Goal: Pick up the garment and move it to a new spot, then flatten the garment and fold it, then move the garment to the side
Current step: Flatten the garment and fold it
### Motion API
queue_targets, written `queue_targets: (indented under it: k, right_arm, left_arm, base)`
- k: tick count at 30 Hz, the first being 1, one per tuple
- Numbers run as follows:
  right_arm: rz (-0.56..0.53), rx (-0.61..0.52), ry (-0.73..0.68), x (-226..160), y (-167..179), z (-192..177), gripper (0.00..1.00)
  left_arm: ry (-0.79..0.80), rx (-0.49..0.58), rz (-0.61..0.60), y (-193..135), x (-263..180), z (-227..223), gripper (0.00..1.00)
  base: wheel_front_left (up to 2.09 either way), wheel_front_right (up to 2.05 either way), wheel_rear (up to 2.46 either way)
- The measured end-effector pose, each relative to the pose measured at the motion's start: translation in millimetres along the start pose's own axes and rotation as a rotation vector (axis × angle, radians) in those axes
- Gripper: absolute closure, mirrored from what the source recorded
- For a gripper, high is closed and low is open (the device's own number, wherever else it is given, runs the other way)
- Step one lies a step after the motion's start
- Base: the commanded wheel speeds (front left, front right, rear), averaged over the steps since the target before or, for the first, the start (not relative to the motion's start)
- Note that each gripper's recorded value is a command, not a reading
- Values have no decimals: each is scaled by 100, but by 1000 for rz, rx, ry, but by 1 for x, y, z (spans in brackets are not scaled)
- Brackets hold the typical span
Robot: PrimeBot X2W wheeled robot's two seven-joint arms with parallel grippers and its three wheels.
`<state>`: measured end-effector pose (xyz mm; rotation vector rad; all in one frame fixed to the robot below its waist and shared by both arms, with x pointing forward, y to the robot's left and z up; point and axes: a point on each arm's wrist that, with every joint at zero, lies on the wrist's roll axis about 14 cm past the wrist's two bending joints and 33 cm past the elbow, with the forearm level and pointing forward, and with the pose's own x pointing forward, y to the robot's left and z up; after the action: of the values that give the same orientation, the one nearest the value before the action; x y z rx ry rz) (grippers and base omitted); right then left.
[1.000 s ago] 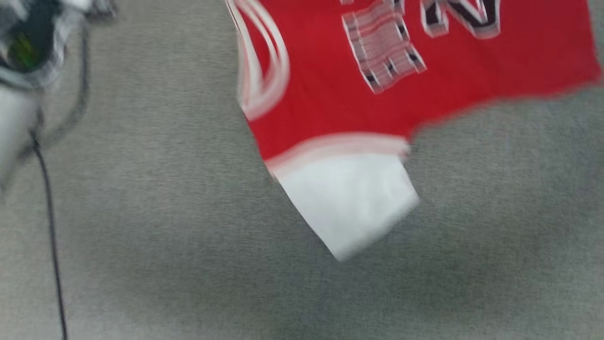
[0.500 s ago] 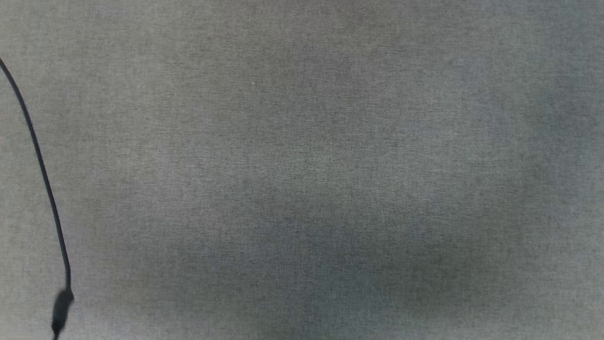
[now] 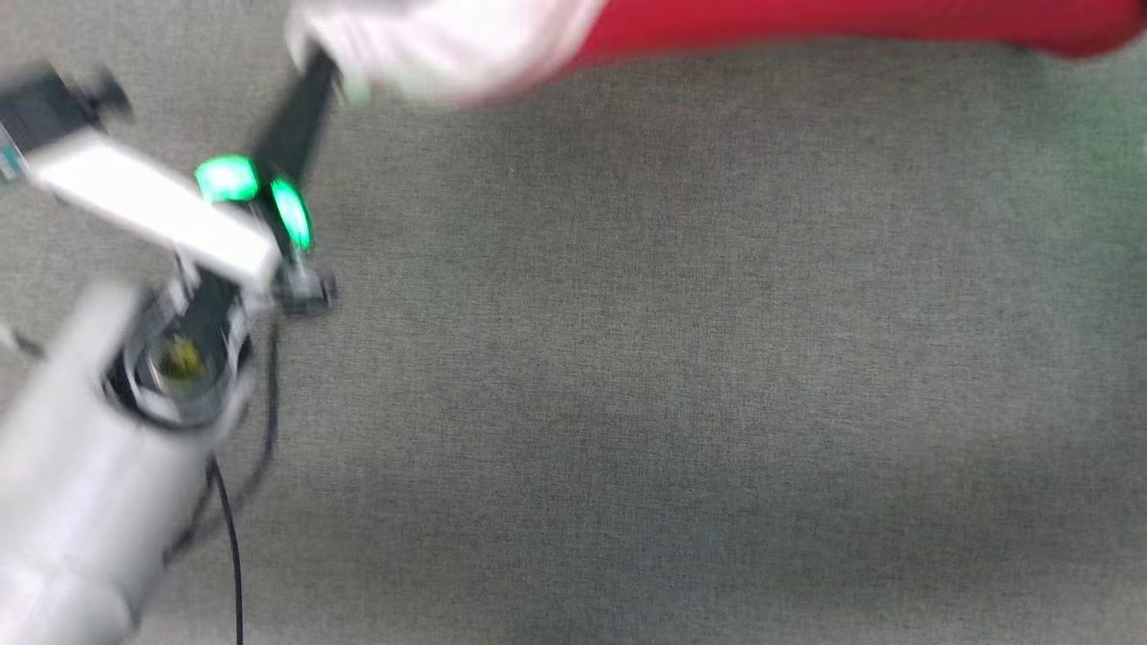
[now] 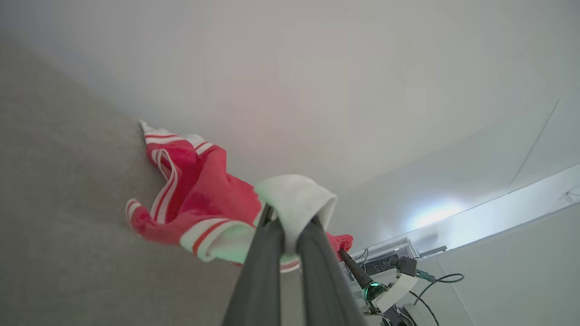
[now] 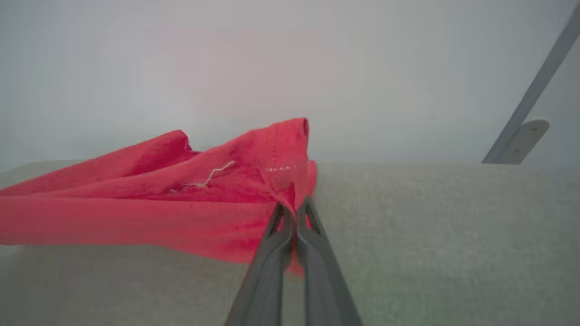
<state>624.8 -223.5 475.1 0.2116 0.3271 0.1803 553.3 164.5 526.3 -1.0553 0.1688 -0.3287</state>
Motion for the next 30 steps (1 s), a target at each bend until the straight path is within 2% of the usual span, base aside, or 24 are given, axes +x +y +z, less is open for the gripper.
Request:
queue_targets:
  k: [7,14,25,30]
  right_arm:
    - [14,55,156,-62,-17,-62,100]
    - [29,96,275,-137,-21,-99,100]
    - [19,149,453,-220,-9,-145,100]
    - [-2,178,413,-225,-5,-137,100]
  left_arm:
    - [153,53,84,24,-77,-67,100]
    - [209,106,138,31,-139,-94,100]
    - [295,84,174,26,-194,-116,100]
    - [299,74,159,21,-193,-121,100]
  base:
    - [0,0,0]
    - [0,0,0]
    - [0,0,0]
    - [0,0,0]
